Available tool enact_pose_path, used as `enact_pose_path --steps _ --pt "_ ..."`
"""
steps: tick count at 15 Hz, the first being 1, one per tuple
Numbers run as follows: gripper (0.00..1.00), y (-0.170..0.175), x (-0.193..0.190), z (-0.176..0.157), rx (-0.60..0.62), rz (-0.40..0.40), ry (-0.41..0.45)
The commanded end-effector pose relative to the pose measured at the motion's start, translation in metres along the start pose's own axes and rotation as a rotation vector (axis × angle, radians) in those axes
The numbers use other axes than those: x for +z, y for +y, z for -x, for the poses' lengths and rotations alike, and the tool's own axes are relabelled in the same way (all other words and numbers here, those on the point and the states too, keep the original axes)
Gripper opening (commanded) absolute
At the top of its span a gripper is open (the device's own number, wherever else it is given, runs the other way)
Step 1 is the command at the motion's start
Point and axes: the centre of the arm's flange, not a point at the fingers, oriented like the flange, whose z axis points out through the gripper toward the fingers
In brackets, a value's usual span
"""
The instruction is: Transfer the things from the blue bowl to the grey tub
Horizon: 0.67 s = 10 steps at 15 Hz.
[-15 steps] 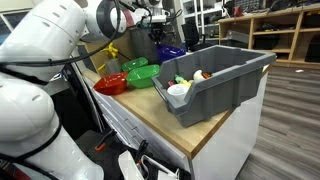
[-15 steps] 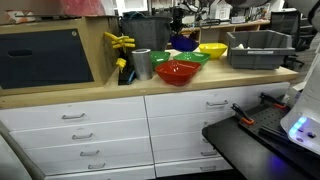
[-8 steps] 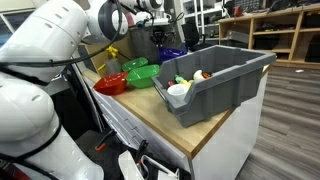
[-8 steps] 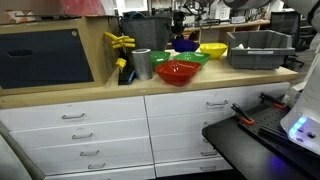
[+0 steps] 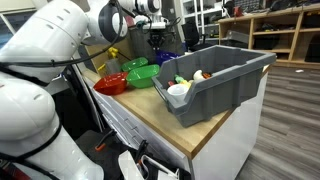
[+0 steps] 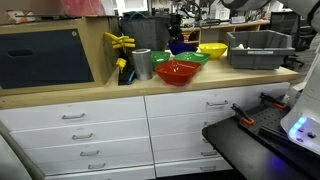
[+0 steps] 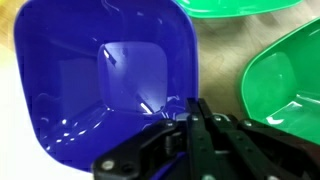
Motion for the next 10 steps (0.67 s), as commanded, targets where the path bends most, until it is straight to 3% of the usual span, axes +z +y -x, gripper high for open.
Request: enact_pose_path --steps 1,6,10 --pt "0.30 -0.011 0.009 0.013 -0.003 -0.016 -0.001" --pt "0.66 -0.007 -0.009 0.023 0.011 -0.024 -0.005" --pt "0.95 -0.007 -0.042 0.049 0.075 -0.102 -0.067"
